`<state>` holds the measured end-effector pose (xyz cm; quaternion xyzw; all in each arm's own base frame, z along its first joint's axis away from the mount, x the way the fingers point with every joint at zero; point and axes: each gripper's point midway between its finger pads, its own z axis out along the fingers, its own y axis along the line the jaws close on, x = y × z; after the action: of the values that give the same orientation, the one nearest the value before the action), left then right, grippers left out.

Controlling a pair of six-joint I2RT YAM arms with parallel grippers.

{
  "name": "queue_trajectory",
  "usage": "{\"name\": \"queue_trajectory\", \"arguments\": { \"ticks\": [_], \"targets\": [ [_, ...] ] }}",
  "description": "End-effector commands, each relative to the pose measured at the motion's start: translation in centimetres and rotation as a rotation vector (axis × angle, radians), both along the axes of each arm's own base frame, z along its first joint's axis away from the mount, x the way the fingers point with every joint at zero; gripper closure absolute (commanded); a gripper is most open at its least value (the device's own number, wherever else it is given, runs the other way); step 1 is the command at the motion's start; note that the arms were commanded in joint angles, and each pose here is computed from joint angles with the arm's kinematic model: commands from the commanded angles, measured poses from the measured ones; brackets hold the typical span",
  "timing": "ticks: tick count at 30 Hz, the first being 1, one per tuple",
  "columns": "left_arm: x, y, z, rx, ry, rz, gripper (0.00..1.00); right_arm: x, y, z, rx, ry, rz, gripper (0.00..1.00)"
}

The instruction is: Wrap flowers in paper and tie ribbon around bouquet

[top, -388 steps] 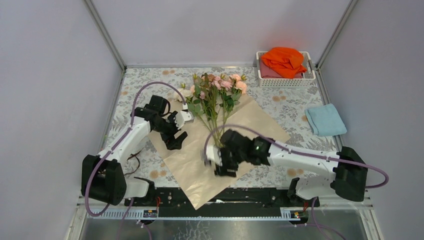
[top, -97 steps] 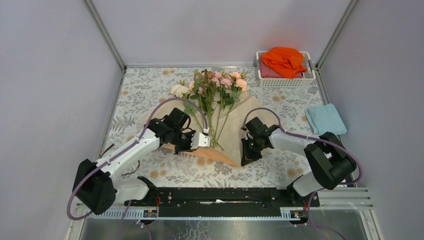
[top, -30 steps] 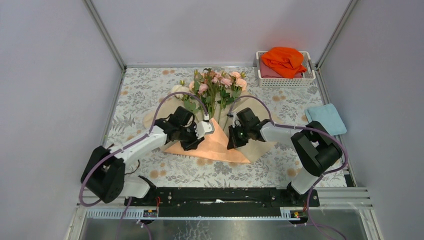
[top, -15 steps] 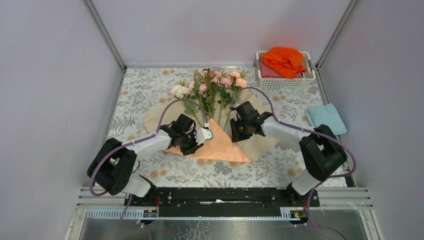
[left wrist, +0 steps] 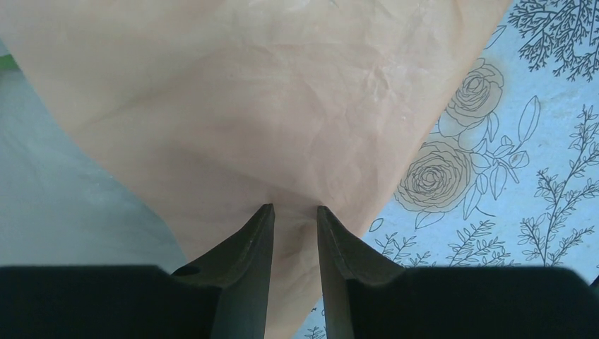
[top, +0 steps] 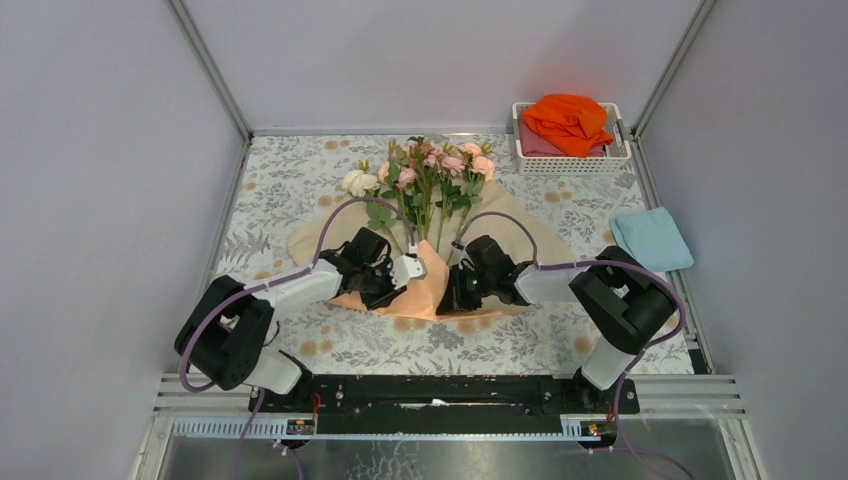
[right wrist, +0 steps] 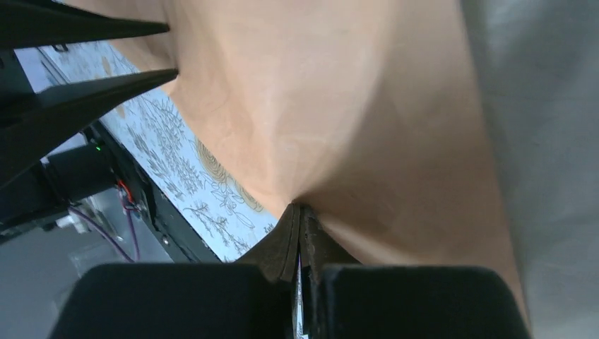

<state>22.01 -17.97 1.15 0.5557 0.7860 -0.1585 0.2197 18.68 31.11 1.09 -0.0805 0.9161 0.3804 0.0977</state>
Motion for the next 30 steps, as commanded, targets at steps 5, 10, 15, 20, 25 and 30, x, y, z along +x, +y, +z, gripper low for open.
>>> {"name": "queue_trajectory", "arguments": {
  "ticks": [5, 10, 15, 20, 25, 30],
  "targets": [
    [-0.1, 5.2, -1.9, 0.109, 0.062, 0.048, 0.64, -0.8, -5.5, -2.6, -0.098, 0.085, -0.134, 1.00],
    [-2.3, 9.4, -3.4, 0.216, 0.090, 0.042, 0.65, -2.1, -8.3, -3.4, -0.174, 0.101, -0.149, 1.00],
    [-3.9, 13.2, -3.2, 0.295, 0.101, 0.060, 0.65, -3.3, -10.4, -3.3, -0.258, 0.110, -0.130, 1.00],
    [-4.4, 17.0, -2.0, 0.386, 0.080, 0.099, 0.65, -3.5, -10.9, -3.2, -0.289, 0.110, -0.116, 1.00],
    [-1.4, 18.5, 2.3, 0.411, 0.009, 0.230, 0.64, -3.4, -11.0, -3.1, -0.299, 0.101, -0.105, 1.00],
    [5.4, 12.8, 13.0, 0.132, -0.153, 0.380, 0.68, -2.8, -10.7, -2.8, -0.298, 0.085, -0.096, 1.00]
  ]
}}
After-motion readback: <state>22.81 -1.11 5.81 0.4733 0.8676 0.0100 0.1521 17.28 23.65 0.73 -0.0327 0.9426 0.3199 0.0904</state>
